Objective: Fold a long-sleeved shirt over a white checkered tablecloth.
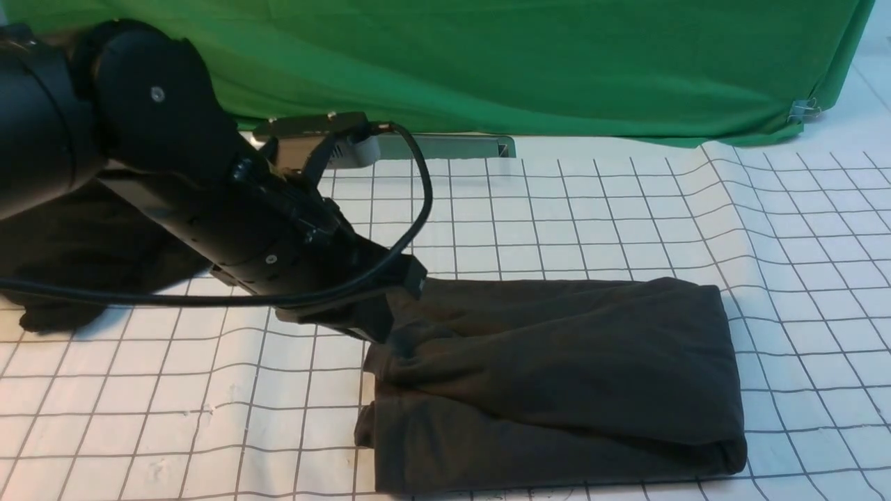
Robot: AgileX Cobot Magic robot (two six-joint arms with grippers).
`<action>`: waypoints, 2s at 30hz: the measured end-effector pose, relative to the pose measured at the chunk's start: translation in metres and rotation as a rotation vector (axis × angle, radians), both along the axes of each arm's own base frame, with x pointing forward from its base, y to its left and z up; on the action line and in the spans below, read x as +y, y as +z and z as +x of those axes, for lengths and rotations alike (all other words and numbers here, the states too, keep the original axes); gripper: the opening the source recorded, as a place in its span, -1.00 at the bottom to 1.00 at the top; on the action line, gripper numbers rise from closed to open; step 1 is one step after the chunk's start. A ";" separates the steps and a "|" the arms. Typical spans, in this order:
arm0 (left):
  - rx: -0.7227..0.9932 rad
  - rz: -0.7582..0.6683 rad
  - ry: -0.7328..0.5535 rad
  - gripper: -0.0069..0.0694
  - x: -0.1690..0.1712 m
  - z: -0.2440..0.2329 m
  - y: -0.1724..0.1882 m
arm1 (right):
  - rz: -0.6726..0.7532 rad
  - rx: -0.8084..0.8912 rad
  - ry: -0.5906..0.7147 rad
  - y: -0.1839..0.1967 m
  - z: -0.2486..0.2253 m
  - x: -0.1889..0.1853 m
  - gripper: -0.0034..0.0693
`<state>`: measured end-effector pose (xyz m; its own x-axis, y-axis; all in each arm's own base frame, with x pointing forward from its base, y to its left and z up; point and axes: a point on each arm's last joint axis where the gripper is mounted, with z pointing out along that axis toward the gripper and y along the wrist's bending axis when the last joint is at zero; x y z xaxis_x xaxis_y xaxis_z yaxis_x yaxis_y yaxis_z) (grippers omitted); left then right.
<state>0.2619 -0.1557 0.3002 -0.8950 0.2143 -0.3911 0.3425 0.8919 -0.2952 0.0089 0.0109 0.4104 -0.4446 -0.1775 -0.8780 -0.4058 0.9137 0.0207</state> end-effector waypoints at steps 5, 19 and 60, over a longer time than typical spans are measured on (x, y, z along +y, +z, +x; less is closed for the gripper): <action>-0.046 -0.020 -0.002 -0.81 0.005 -0.009 0.016 | -0.053 -0.002 -0.012 -0.005 0.003 -0.002 -0.91; -0.122 -0.024 0.014 -0.81 0.017 -0.027 0.015 | -0.006 -0.376 -0.082 -0.009 -0.075 -0.038 -0.91; -0.186 -0.046 0.032 -0.81 0.016 -0.022 0.012 | 0.124 -0.418 0.049 -0.070 0.037 0.017 -0.84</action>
